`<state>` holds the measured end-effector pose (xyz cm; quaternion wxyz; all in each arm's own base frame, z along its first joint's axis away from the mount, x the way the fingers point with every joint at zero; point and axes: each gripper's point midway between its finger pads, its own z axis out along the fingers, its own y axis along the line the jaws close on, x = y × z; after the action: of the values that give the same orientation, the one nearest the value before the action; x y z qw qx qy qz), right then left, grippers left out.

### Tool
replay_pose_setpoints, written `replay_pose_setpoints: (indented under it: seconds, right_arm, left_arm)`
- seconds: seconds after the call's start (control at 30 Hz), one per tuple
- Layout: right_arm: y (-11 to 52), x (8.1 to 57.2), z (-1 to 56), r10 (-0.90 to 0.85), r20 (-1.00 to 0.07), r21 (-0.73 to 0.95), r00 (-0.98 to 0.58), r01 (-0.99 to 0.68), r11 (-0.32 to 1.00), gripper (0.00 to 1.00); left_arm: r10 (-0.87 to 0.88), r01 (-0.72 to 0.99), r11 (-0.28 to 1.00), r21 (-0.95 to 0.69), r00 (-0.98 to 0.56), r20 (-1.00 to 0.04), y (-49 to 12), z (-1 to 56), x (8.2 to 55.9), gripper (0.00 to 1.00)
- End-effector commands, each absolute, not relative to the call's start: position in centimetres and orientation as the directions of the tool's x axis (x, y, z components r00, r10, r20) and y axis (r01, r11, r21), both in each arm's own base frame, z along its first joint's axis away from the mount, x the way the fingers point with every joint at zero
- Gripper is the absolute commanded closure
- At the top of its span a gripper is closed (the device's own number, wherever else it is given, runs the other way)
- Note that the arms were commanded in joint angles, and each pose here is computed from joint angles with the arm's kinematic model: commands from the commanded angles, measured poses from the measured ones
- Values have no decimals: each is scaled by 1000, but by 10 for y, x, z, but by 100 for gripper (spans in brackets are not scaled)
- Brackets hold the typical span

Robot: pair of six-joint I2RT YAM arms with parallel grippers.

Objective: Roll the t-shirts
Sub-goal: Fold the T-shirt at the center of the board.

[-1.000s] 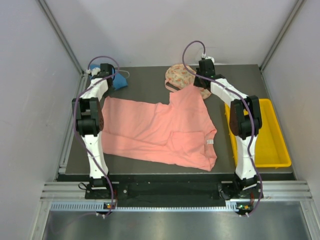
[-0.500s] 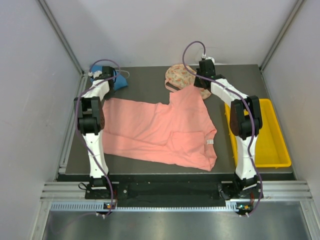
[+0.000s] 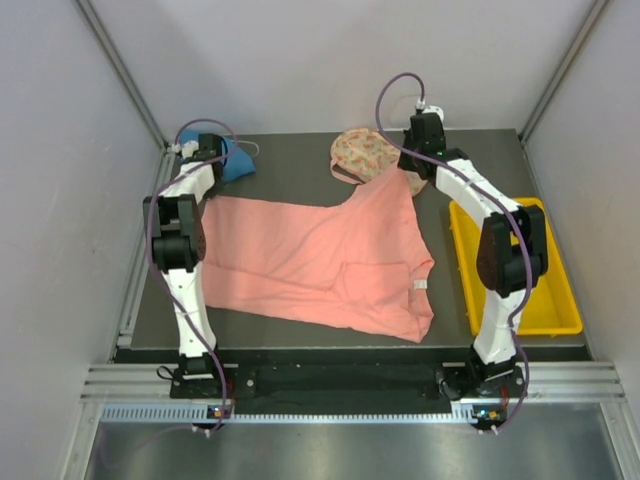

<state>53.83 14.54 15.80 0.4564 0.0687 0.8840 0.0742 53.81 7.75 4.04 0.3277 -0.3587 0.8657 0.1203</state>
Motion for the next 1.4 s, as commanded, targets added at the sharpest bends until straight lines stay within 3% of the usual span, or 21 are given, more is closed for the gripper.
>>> replay_pose_setpoints:
  seconds: [0.0, 0.43, 0.7, 1.37]
  right_arm:
    - [126, 527, 220, 209, -863, 197, -460, 74, 978, 100]
    - [126, 508, 207, 183, -832, 180, -525, 56, 982, 100]
    - [146, 451, 200, 243, -760, 286, -603, 26, 958, 100]
    - [149, 321, 185, 350, -667, 439, -657, 32, 898, 100]
  left_arm:
    - [-537, -689, 712, -136, -409, -738, 95, 97, 551, 100]
    - [-611, -569, 746, -347, -376, -697, 87, 104, 559, 100]
    - [-658, -566, 712, -415, -333, -675, 92, 119, 536, 100]
    - [-696, -689, 631, -357, -299, -653, 118, 118, 455, 100]
